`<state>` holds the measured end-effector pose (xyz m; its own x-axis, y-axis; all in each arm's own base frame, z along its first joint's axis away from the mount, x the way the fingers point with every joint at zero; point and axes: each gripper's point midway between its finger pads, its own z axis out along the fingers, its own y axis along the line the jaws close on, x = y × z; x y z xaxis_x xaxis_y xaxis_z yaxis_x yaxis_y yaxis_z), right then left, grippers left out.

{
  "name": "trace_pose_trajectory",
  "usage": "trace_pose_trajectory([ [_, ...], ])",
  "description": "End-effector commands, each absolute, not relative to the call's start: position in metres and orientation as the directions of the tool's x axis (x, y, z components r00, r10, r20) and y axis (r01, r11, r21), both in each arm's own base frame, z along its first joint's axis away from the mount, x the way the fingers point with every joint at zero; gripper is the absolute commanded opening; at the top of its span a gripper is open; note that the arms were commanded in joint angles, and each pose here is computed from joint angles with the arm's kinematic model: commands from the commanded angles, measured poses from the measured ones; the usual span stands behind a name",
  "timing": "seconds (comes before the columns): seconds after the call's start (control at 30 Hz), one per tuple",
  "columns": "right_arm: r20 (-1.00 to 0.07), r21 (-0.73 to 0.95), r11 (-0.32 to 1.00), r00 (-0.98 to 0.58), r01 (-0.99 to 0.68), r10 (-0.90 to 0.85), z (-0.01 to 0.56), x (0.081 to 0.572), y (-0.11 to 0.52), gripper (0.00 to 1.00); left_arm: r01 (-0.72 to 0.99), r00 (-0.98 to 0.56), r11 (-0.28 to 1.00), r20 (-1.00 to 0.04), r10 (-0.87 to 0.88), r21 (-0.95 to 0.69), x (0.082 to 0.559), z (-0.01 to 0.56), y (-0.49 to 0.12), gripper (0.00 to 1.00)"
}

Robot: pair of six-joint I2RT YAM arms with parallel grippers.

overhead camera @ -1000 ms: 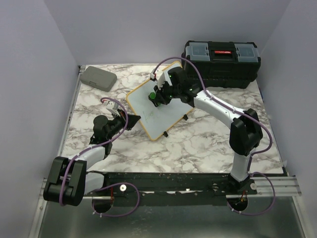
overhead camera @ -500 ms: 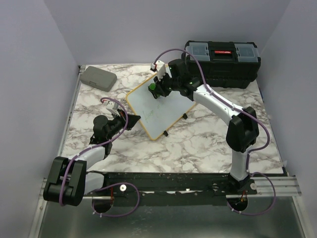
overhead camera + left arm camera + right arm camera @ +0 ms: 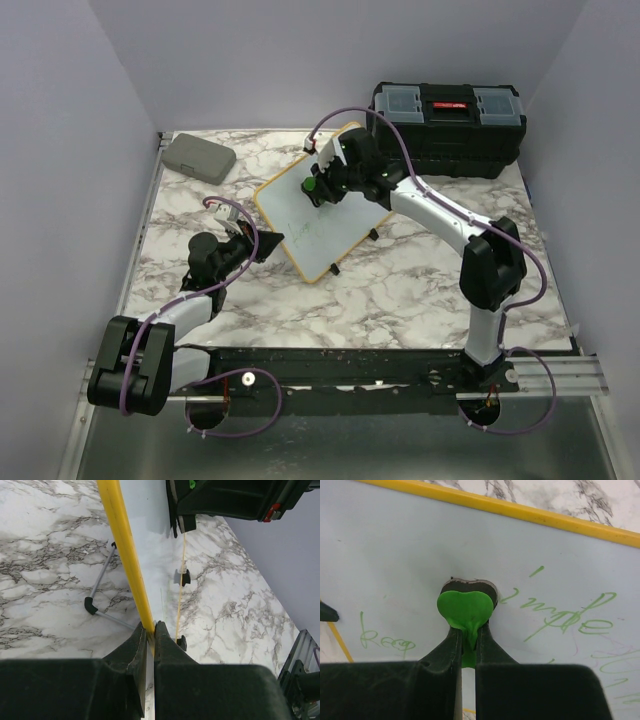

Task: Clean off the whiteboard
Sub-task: Erase the whiteboard at the whiteboard stand.

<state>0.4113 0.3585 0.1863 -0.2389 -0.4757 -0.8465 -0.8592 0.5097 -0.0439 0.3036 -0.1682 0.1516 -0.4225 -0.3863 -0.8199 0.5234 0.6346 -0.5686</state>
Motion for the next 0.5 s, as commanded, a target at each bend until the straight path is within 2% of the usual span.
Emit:
trace_pose_trajectory([
  [0.0,-0.826,-0.120,0.685,-0.310,-0.719,-0.471,0.179,0.448,0.321,0.01,0.635,-0.372,0.598,-0.872,-0.318,-0.489,0.293,0.163,-0.181,0.00],
  [0.23,-0.874,-0.085,0.648,-0.255,-0.757,-0.413,0.213,0.458,0.344,0.01,0.636,-0.372,0.597,-0.872,-0.317,-0.489,0.292,0.163,-0.181,0.00],
  [0.47,-0.866,0.002,0.469,-0.236,-0.883,-0.441,0.206,0.423,0.374,0.01,0.636,-0.373,0.597,-0.872,-0.317,-0.489,0.293,0.163,-0.181,0.00],
])
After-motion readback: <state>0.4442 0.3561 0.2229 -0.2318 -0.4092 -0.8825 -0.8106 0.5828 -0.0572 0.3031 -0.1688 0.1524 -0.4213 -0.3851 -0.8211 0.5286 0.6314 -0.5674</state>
